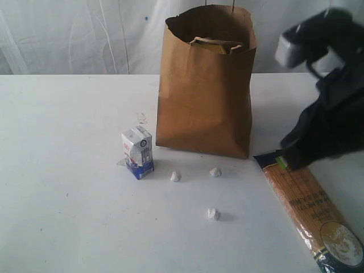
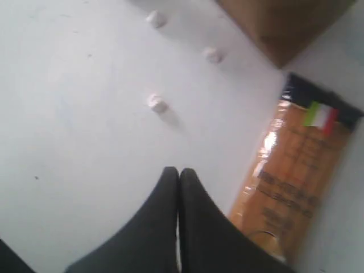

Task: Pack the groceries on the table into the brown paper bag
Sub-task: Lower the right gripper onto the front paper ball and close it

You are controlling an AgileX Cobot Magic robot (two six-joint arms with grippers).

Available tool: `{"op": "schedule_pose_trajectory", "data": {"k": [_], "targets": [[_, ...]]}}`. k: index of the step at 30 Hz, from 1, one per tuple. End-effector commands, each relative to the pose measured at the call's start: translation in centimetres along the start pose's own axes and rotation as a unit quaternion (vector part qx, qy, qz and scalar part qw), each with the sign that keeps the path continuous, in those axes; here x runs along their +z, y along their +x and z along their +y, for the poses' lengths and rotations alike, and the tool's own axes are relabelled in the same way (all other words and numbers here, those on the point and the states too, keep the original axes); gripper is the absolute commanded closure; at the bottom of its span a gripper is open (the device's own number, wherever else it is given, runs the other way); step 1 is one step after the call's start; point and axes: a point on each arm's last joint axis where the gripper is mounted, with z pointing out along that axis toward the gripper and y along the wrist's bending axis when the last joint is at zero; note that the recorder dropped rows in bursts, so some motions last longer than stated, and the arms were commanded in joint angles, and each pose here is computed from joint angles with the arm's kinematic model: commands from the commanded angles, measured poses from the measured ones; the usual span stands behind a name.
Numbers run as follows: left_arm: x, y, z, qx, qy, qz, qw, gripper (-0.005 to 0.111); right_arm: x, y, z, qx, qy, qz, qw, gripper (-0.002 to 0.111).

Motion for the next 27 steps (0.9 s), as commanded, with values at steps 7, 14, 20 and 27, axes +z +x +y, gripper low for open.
{"op": "schedule_pose_trajectory", "data": {"k": [7, 14, 20, 27], "targets": [[0.0, 0.0, 0.0, 0.004, 0.003, -0.003, 1.0, 0.107, 10.9, 3.1, 2.8, -0.055, -0.13, 0.059, 0.988, 0.108], [0.0, 0.0, 0.0, 0.004, 0.003, -0.003, 1.0, 0.107, 16.5, 0.3, 1.8, -0.084, -0.087, 0.022, 0.992, 0.106], [0.0, 0.0, 0.0, 0.004, 0.003, -0.003, 1.0, 0.107, 19.1, -0.2, 1.3, -0.084, -0.079, 0.04, 0.993, 0.075], [0.0, 0.0, 0.0, 0.004, 0.003, -0.003, 1.0, 0.107, 20.4, 0.0, 0.9, -0.065, -0.064, 0.043, 0.995, 0.07]]}}
